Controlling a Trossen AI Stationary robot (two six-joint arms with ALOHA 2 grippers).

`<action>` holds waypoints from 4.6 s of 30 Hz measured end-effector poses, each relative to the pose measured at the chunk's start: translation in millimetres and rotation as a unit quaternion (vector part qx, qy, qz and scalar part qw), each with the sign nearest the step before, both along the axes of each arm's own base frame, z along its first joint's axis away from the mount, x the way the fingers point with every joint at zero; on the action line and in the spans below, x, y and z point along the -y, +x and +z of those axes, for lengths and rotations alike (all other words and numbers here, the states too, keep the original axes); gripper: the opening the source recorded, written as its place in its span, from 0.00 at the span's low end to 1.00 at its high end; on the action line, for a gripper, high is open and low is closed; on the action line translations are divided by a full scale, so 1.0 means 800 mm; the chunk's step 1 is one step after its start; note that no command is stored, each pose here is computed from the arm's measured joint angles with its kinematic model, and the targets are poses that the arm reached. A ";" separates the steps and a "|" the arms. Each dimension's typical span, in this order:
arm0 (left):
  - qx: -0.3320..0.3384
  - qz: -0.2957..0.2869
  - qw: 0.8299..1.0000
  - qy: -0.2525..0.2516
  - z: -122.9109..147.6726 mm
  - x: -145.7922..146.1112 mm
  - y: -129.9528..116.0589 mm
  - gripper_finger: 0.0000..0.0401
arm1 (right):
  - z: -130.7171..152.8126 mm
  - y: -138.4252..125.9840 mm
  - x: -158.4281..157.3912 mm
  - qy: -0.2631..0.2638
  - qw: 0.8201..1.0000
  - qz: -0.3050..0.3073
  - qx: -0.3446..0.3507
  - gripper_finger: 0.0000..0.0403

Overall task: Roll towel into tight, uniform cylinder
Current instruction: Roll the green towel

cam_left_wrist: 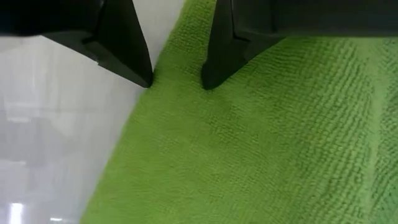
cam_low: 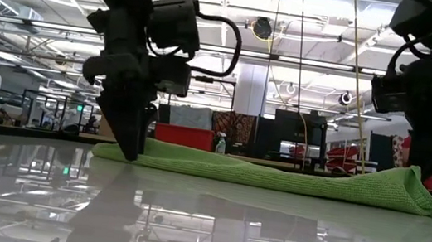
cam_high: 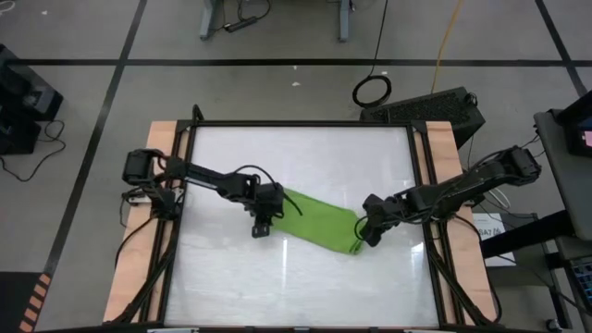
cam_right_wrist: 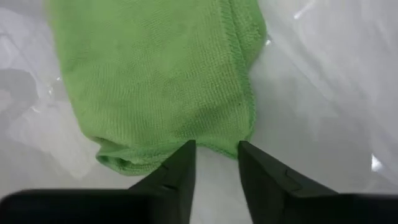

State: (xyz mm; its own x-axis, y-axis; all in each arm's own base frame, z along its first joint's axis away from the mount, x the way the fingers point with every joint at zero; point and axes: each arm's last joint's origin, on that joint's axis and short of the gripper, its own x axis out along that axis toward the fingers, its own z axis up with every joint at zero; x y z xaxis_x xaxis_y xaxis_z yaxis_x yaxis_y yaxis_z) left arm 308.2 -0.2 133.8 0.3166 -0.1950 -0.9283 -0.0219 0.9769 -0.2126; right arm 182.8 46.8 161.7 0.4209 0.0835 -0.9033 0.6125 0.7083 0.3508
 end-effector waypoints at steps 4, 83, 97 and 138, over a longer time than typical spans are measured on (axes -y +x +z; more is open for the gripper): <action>-0.014 0.000 1.000 0.001 -0.007 0.000 0.000 0.40 | 0.008 -0.001 0.002 -0.035 0.999 0.026 0.031 0.10; -0.009 -0.018 0.999 0.025 -0.010 -0.001 0.000 0.40 | 0.024 -0.031 -0.099 -0.005 0.961 0.239 0.135 0.19; -0.007 -0.024 0.992 0.120 0.030 -0.008 -0.008 0.40 | 0.021 -0.025 -0.062 -0.143 0.972 0.140 0.125 0.30; -0.045 0.050 0.955 0.287 0.009 -0.092 0.027 0.40 | -0.048 0.105 -0.065 0.009 0.937 0.175 0.301 0.28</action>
State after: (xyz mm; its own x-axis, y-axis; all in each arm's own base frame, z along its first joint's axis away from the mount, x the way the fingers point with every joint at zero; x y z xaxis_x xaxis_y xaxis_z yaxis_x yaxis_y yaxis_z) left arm 330.1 73.2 140.8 0.2207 0.3823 -0.8973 -0.1146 0.9238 0.3654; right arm 267.0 98.4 123.3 0.7977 0.3255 -0.5077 0.0299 0.8194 0.5725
